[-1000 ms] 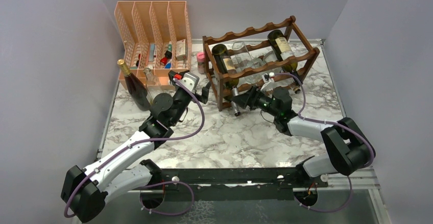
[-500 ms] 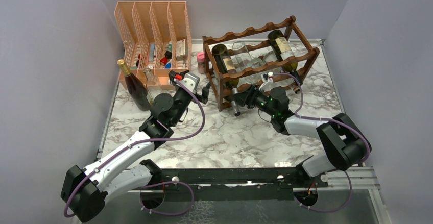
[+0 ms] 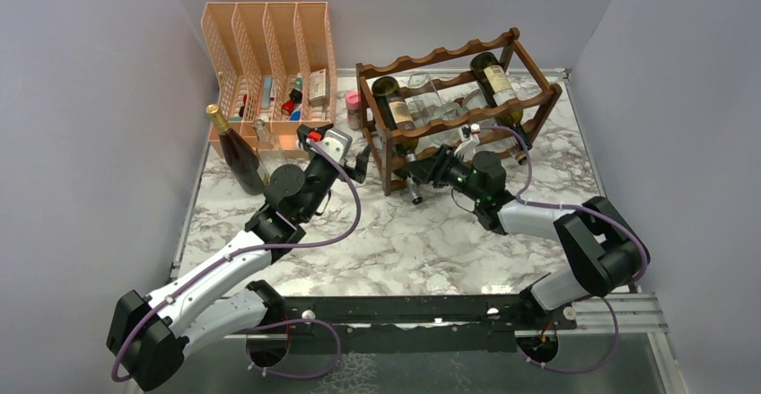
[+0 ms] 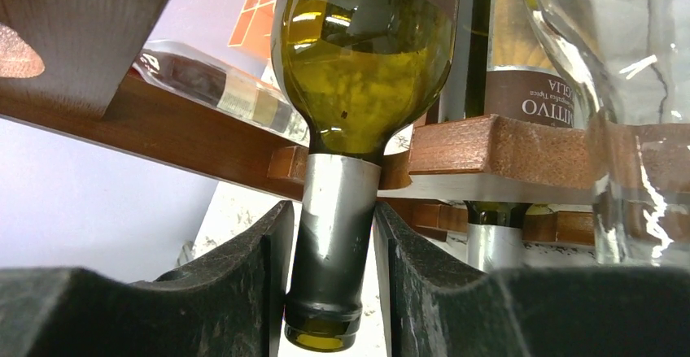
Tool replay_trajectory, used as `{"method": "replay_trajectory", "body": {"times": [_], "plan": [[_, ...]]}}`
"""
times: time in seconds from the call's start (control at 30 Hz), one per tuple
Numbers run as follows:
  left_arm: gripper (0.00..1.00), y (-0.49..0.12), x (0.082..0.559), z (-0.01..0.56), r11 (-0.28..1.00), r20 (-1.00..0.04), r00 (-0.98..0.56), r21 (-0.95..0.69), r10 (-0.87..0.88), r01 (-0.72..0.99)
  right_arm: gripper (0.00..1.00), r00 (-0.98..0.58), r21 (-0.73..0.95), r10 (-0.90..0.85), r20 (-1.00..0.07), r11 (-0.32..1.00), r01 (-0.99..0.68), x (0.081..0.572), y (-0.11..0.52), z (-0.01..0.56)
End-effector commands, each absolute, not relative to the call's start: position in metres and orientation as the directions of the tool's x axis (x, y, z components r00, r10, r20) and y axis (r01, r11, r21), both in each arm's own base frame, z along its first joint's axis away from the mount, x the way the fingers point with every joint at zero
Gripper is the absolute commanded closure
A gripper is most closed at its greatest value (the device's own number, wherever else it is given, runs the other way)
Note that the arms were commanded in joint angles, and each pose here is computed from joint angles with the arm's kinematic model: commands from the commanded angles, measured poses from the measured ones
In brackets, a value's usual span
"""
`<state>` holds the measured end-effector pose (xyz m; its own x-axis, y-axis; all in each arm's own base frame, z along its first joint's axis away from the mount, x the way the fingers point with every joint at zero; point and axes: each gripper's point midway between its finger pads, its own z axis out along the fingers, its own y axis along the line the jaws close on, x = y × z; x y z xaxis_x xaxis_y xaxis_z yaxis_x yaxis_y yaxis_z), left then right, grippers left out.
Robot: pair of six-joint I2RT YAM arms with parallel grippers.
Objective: Take the wine bottle off the wine rack
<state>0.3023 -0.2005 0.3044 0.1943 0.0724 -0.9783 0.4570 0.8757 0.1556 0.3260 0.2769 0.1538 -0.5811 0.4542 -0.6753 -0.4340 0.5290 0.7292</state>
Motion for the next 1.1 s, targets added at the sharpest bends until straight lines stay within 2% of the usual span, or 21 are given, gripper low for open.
{"method": "replay_trajectory", "body": {"times": [0.0, 0.37, 0.47, 0.7, 1.07], "plan": [[0.02, -0.198, 0.303, 0.315, 0.887, -0.973, 0.225, 0.155, 0.060, 0.436, 0.56, -0.557, 0.724, 0.473, -0.683, 0.537, -0.432, 0.338, 0.281, 0.162], [0.02, -0.198, 0.303, 0.314, 0.887, -0.973, 0.223, 0.158, 0.064, 0.434, 0.55, -0.570, 0.736, 0.478, -0.669, 0.535, -0.415, 0.339, 0.281, 0.156], [0.02, -0.198, 0.303, 0.314, 0.889, -0.973, 0.223, 0.158, 0.065, 0.430, 0.59, -0.561, 0.735, 0.485, -0.671, 0.533, -0.418, 0.338, 0.280, 0.161], [0.02, -0.198, 0.304, 0.312, 0.890, -0.974, 0.218, 0.157, 0.067, 0.429, 0.72, -0.550, 0.751, 0.515, -0.658, 0.507, -0.424, 0.329, 0.274, 0.180], [0.02, -0.200, 0.306, 0.307, 0.888, -0.975, 0.207, 0.160, 0.075, 0.431, 0.84, -0.559, 0.765, 0.524, -0.643, 0.474, -0.436, 0.298, 0.262, 0.190]]}}
